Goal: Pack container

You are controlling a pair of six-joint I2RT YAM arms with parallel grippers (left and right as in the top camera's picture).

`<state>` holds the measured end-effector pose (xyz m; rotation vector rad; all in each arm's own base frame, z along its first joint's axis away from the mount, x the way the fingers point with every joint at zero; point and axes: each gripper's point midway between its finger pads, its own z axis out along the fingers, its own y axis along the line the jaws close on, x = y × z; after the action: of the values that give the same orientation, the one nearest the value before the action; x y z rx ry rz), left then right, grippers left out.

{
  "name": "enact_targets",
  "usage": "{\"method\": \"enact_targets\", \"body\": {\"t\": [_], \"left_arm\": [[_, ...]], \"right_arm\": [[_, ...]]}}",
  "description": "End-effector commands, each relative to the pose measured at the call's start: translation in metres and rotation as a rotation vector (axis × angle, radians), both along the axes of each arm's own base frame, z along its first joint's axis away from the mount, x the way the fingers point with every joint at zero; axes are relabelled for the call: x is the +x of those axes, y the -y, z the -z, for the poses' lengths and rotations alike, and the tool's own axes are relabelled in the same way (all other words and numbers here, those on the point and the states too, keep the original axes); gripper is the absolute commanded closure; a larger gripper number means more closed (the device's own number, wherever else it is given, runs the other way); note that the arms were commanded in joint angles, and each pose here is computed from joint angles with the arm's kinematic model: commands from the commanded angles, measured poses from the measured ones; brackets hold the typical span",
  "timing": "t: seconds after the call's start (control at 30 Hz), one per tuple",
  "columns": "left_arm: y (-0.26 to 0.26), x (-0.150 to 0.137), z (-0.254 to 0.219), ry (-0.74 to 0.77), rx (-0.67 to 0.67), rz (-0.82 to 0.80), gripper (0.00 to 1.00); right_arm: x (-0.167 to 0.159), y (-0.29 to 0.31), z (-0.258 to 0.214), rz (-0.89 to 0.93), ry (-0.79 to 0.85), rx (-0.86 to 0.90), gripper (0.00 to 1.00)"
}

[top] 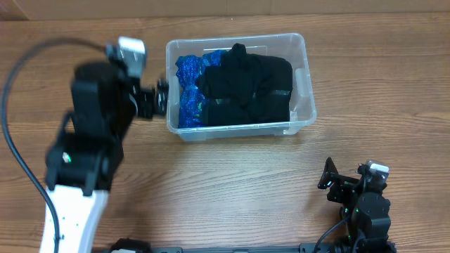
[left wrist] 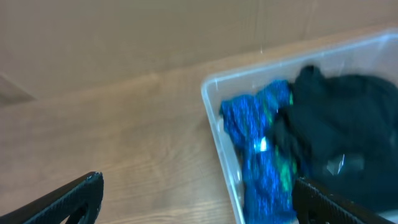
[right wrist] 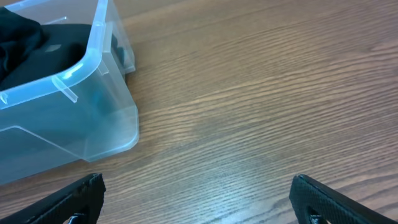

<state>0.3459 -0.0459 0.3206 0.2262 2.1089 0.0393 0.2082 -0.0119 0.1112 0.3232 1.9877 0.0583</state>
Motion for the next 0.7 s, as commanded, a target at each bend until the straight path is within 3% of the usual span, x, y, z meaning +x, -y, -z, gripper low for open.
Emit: {"method": "enact_targets", "body": {"t": [0.0, 0.17, 0.37, 0.67], "left_arm": [[-0.009, -0.04, 0.054, 0.002, 0.017, 0.02, 0.0], [-0.013, -0.08, 0.118, 0.105, -0.012, 0.034, 0.0], [-0.017, -0.104, 0.175, 0.192, -0.085, 0.012, 0.0], [-0.018, -0.111, 0.183, 0.298, -0.122, 0.003, 0.0]], "right_arm": [[-0.001, 0.001, 0.006, 0.006, -0.01, -0.001, 0.0], [-0.001, 0.001, 0.006, 0.006, -0.01, -0.001, 0.0], [-0.001, 0.001, 0.006, 0.006, -0.01, -0.001, 0.0], [-0.001, 0.001, 0.006, 0.006, -0.01, -0.001, 0.0]]}}
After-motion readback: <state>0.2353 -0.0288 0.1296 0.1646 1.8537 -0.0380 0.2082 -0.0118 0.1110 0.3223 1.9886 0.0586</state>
